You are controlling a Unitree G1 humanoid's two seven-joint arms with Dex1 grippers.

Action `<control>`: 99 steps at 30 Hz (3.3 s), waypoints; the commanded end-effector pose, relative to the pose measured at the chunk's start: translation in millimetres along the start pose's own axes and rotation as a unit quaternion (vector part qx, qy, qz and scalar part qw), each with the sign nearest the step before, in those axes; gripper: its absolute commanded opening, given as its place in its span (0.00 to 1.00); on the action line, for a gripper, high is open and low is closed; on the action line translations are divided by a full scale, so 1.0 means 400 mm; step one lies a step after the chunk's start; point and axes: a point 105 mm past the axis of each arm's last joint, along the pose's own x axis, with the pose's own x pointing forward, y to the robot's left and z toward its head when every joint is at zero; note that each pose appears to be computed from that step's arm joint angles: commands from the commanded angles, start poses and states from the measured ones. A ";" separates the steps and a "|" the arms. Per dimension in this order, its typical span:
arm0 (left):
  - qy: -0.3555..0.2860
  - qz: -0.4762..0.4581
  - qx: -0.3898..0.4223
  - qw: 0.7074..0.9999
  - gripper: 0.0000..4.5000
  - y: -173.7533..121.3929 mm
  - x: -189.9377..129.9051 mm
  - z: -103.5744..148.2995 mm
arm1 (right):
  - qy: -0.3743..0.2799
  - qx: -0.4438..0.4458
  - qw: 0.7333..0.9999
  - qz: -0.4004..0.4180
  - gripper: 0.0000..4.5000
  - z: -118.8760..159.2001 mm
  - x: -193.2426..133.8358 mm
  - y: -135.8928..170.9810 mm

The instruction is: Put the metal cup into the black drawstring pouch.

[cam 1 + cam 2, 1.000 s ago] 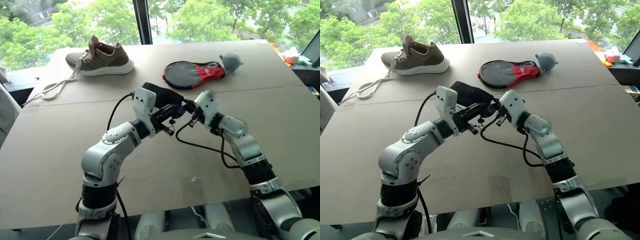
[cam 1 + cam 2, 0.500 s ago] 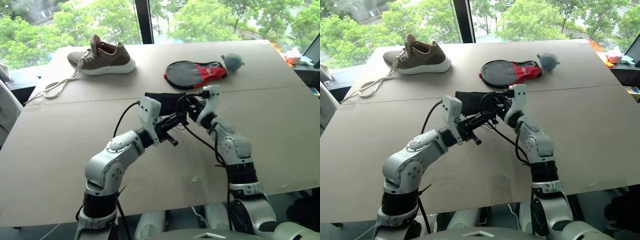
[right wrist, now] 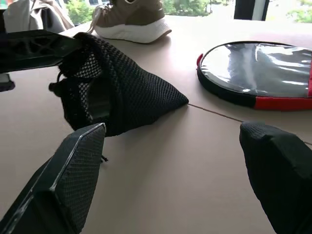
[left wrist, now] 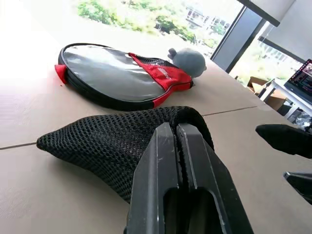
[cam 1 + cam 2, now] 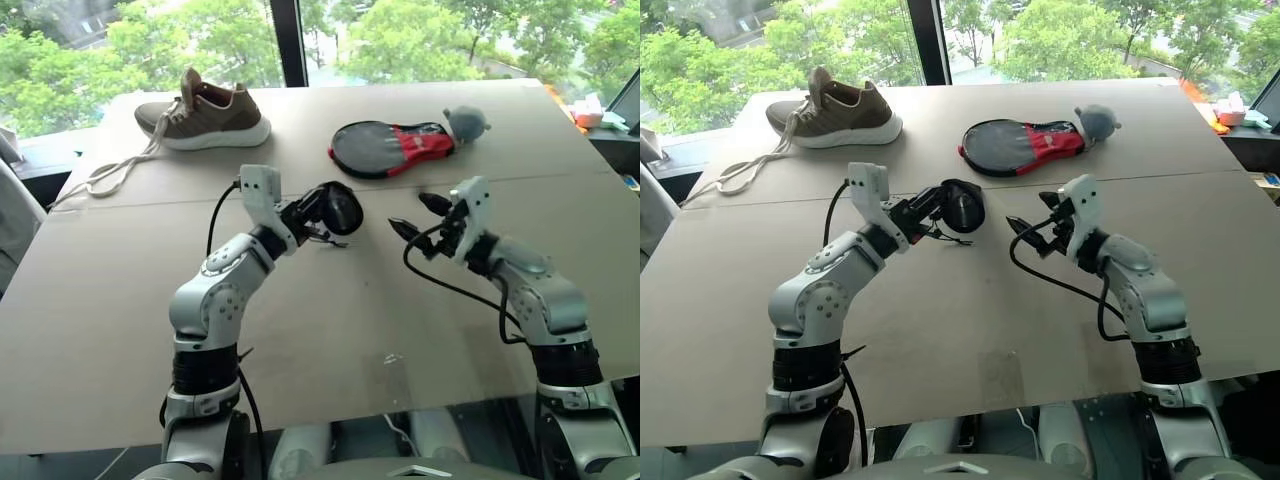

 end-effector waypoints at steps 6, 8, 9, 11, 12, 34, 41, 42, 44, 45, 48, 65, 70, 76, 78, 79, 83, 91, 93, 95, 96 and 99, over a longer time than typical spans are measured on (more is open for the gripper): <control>-0.056 -0.012 -0.056 0.997 0.00 -0.022 0.018 0.090 | 0.026 -0.102 0.994 0.031 0.99 -0.049 0.081 0.087; -0.056 -0.012 -0.059 0.997 0.00 -0.024 0.021 0.095 | 0.029 -0.123 0.991 0.037 0.99 -0.061 0.110 0.105; -0.055 -0.010 -0.062 0.996 0.00 -0.024 0.023 0.096 | 0.027 -0.124 0.991 0.036 0.99 -0.063 0.124 0.111; -0.054 -0.010 -0.071 0.996 0.00 -0.026 0.026 0.098 | 0.013 -0.101 0.995 0.023 0.99 -0.059 0.159 0.120; -0.054 -0.011 -0.073 0.996 0.00 -0.028 0.027 0.100 | 0.009 -0.096 0.995 0.018 0.99 -0.059 0.176 0.124; -0.048 0.012 -0.082 0.995 0.00 -0.015 0.023 0.098 | -0.031 0.067 0.997 0.017 0.57 -0.074 0.284 0.194; -0.048 0.018 -0.086 0.995 0.00 -0.007 0.019 0.098 | -0.036 0.058 0.998 0.016 0.01 -0.082 0.275 0.187; -0.048 0.020 -0.089 0.995 0.00 -0.005 0.018 0.097 | -0.037 0.058 0.998 0.012 0.01 -0.082 0.271 0.180; -0.042 0.022 -0.092 0.995 0.00 -0.003 0.016 0.090 | -0.040 0.057 0.998 0.000 0.01 -0.076 0.268 0.161; -0.040 0.022 -0.093 0.995 0.00 -0.003 0.015 0.086 | -0.041 0.053 0.998 -0.008 0.01 -0.070 0.265 0.148; -0.063 0.020 -0.089 0.994 0.00 -0.003 0.010 0.101 | -0.038 -0.007 0.999 -0.024 0.01 -0.054 0.247 0.107; -0.135 -0.150 -0.030 0.979 0.91 -0.139 -0.065 0.220 | -0.203 -0.538 0.813 -0.087 0.00 0.367 0.184 -0.004; -0.131 -0.178 0.042 0.974 0.91 -0.169 -0.039 0.244 | -0.235 -0.575 0.781 -0.063 0.00 0.434 0.189 0.037; -0.130 -0.172 0.088 0.973 0.91 -0.160 0.027 0.240 | -0.272 -0.583 0.765 -0.040 0.00 0.482 0.186 0.095; -0.129 -0.176 0.100 0.971 0.91 -0.160 0.036 0.237 | -0.281 -0.583 0.761 -0.035 0.00 0.494 0.185 0.111; -0.129 -0.176 0.104 0.970 0.91 -0.158 0.040 0.237 | -0.284 -0.583 0.760 -0.033 0.00 0.499 0.185 0.117; -0.132 -0.187 0.111 0.967 0.91 -0.166 0.055 0.234 | -0.296 -0.579 0.759 -0.029 0.00 0.515 0.184 0.136; -0.135 -0.209 0.095 0.964 0.65 -0.179 0.059 0.226 | -0.297 -0.578 0.760 -0.027 0.00 0.520 0.181 0.146; -0.134 -0.208 0.095 0.964 0.42 -0.177 0.060 0.224 | -0.299 -0.577 0.760 -0.028 0.00 0.524 0.180 0.148; -0.132 -0.208 0.092 0.965 0.23 -0.176 0.060 0.224 | -0.299 -0.576 0.760 -0.028 0.00 0.524 0.180 0.150; -0.131 -0.208 0.090 0.965 0.13 -0.176 0.060 0.223 | -0.299 -0.576 0.760 -0.028 0.00 0.525 0.180 0.151; -0.123 -0.210 0.090 0.966 0.04 -0.177 0.059 0.216 | -0.302 -0.574 0.760 -0.030 0.00 0.529 0.178 0.153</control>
